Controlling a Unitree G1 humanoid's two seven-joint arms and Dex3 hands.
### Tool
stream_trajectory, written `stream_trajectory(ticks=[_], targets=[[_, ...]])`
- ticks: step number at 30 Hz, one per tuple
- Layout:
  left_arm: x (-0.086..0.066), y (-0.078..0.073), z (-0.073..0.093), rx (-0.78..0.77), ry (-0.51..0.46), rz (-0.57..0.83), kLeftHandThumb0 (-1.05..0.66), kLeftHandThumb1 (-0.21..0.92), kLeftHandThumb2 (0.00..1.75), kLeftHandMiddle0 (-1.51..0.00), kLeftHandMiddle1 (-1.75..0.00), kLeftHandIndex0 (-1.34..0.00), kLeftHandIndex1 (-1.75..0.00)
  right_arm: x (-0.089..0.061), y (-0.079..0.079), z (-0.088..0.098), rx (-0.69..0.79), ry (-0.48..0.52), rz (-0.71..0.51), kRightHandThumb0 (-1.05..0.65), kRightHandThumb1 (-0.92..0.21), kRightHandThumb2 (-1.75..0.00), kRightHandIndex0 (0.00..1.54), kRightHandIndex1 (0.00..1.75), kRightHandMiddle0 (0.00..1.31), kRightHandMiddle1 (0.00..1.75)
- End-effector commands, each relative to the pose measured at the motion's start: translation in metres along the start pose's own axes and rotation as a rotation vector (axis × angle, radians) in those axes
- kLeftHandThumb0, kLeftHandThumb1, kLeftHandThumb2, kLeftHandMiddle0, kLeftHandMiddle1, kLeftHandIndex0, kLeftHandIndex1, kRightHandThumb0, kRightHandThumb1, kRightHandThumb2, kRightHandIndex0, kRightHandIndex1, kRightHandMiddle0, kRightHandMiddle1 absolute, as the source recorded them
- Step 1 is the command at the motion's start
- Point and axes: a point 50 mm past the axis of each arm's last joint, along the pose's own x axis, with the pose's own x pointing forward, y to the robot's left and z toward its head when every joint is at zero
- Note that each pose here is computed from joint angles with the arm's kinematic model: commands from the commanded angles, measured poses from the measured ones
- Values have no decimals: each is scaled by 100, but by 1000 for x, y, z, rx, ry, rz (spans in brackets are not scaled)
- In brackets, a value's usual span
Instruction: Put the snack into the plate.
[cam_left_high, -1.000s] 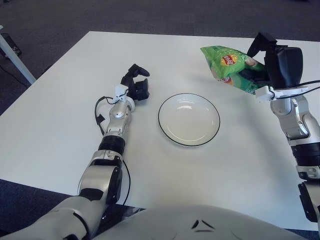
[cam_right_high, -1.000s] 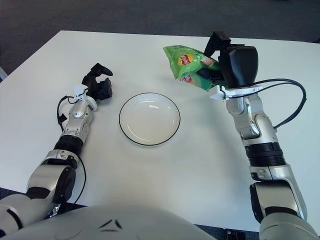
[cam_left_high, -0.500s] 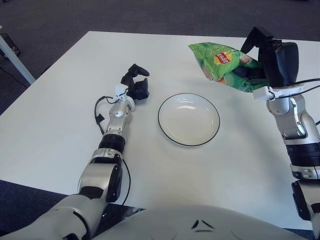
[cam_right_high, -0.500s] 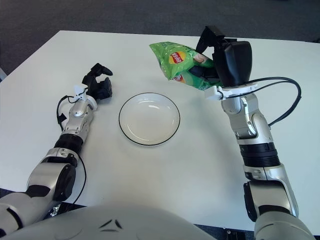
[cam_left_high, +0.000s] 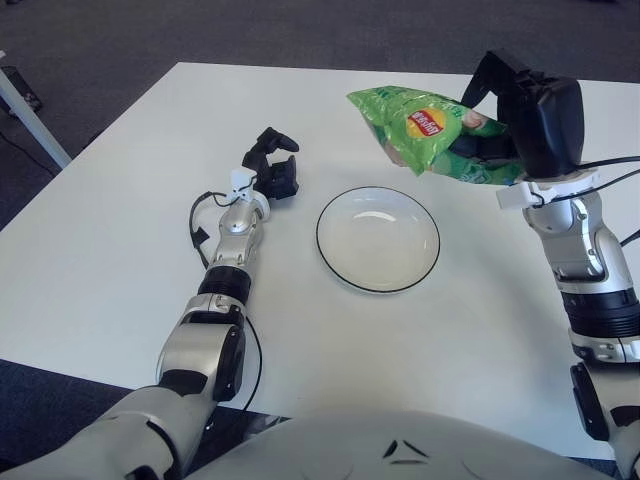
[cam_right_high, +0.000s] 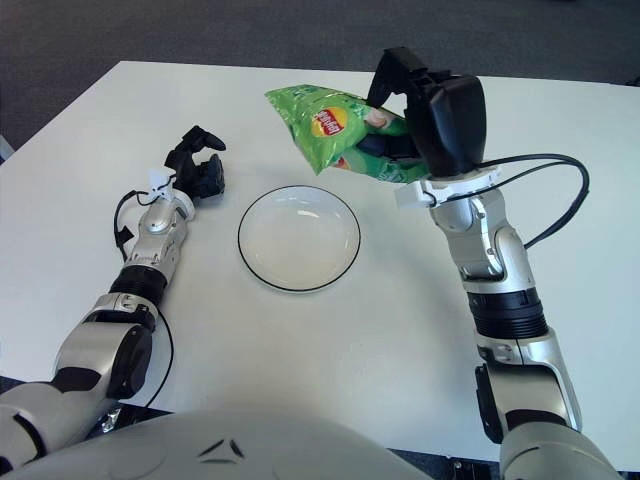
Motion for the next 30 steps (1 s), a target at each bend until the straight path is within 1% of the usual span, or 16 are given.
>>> stream_trajectory(ticks=[1,7,10,16,20,23,30], targets=[[-25,2,-34,-21,122,14,-44,45,115,-126,-175,-51,-175,3,-1,7,54,-58,19,-46,-34,-129,122,175,59,175],[-25,2,-34,-23,122,15,-44,45,115,-126,-175,-51,-175,1,2,12,92,-70,55,-46,-33,-130,122,175,59,175],[-25,3,-34,-27,125,18,-44,45,115,-126,-175,-51,-175,3,5,23,128,-128,75,-47,-32,-131,122,175,60,175],[-24,3,-34,-26,127,19,-44,46,114,-126,-175,-50,-175,8,14,31,209,-197,113,-46,-32,-131,120,175,60,175],[-24,3,-35,-23,129,16,-43,47,113,-126,-175,-50,-175,10,25,34,195,-234,164,-47,-31,-132,118,175,61,175],[-25,3,-35,-20,128,16,-43,47,112,-125,-175,-49,-175,9,25,35,176,-245,177,-47,-30,-134,116,175,62,175],[-25,3,-34,-14,125,6,-43,48,111,-125,-175,-48,-175,5,27,39,184,-249,227,-47,-29,-134,116,175,62,175]])
